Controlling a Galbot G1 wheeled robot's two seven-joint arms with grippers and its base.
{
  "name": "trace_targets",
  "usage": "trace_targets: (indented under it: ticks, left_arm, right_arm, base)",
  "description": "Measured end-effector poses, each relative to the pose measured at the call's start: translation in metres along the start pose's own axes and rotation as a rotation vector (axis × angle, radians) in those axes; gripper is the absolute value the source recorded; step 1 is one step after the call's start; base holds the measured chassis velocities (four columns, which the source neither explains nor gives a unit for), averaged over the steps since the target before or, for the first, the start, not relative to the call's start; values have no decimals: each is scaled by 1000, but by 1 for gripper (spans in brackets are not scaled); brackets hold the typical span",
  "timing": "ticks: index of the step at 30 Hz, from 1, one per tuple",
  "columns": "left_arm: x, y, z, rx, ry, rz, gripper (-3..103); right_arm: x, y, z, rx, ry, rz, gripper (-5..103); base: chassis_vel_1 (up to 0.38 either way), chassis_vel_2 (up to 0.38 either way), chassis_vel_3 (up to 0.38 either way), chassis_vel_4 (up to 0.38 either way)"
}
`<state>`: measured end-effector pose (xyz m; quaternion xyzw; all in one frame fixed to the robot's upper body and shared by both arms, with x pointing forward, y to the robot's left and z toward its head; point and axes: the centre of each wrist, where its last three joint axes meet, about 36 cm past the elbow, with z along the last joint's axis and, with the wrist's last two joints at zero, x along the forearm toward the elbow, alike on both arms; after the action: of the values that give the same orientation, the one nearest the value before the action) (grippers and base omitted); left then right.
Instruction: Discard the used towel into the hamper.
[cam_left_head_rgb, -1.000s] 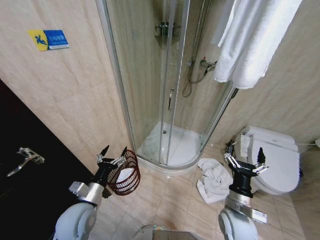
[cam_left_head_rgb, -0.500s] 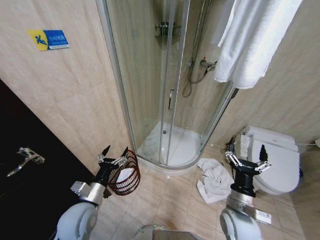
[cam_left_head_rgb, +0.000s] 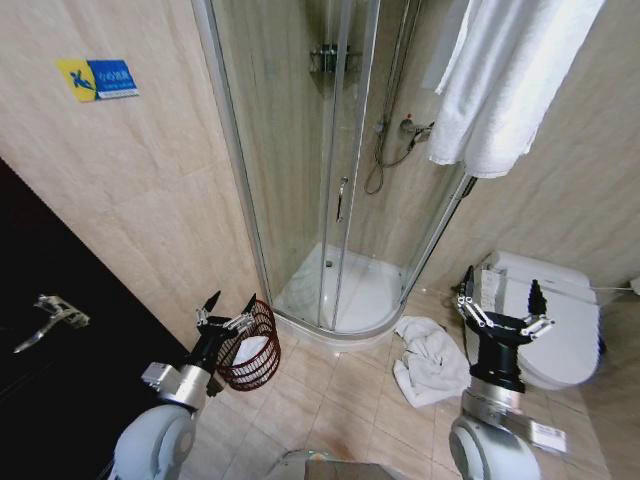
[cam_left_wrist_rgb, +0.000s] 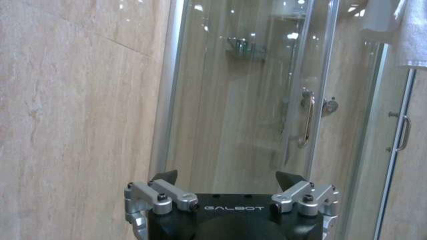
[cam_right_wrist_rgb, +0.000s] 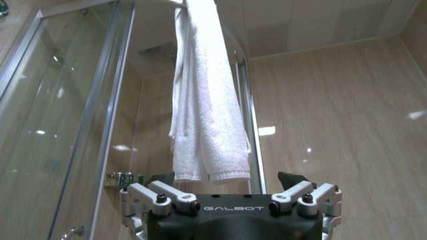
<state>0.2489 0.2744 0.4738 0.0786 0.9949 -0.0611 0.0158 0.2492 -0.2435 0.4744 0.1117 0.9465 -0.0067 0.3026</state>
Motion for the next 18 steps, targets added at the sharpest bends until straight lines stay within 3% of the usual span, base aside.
trace_targets:
  ticks: [9, 18]
  left_arm:
    - [0, 0, 0, 0, 0, 0, 99]
    - [0, 0, 0, 1, 0, 1, 99]
  right_arm:
    - [0, -2, -1, 1, 2, -8, 100]
    - [1, -2, 0, 2, 7, -7, 100]
  base:
    - [-25, -23, 24, 26]
    - [-151, -153, 150, 148]
